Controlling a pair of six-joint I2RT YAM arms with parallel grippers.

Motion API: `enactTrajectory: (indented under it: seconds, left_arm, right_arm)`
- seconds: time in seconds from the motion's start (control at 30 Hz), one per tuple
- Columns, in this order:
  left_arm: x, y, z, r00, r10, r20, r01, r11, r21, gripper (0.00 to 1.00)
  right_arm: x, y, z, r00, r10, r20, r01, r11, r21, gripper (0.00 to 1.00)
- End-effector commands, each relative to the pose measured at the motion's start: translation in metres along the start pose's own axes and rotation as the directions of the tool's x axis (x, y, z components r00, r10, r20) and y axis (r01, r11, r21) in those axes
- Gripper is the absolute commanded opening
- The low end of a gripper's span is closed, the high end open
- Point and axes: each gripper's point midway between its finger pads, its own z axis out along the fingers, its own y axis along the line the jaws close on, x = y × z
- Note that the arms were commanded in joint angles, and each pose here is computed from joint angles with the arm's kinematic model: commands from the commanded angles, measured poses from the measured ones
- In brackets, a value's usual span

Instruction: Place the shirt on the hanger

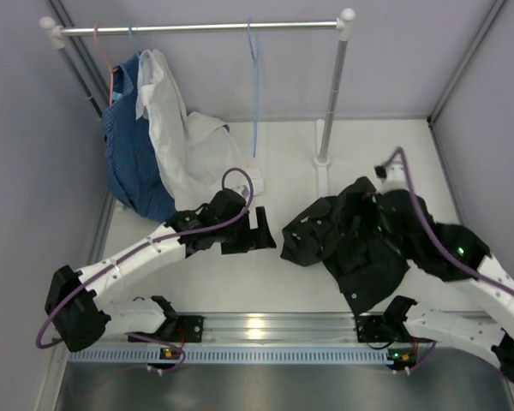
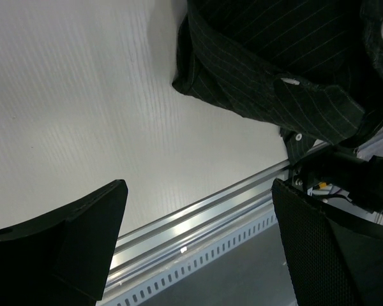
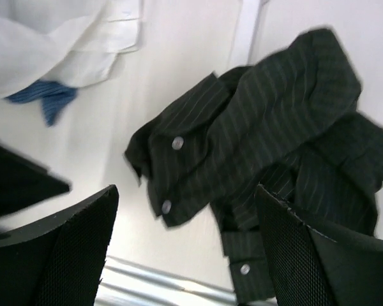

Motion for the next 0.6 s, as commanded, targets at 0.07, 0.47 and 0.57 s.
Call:
enactTrajectory:
  seconds: [0.07,0.47,0.57]
  left_arm:
    - [-0.029,-0.016,-0.022,0.983,-0.073,0.166,0.061,0.995,0.073,0.98]
    - [-0.010,0.016,-0.029,0.976,-0.115,0.188,0.111,0.993,0.030,0.98]
    - [-0.007,0.022,-0.030,0.977,-0.101,0.186,0.101,0.995,0.008,0.98]
  right_arm:
    - [-0.010,-0.025,0.081,0.916,-0.236,-0.324,0.298,0.942,0.155,0.82]
    - [0.000,0.004,0.194,0.716,-0.405,-0.569,0.457,0.888,-0.057,0.75]
    - [0.017,-0.020,0.193,0.646,-0.405,-0.647,0.520,0.854,-0.015,0.67]
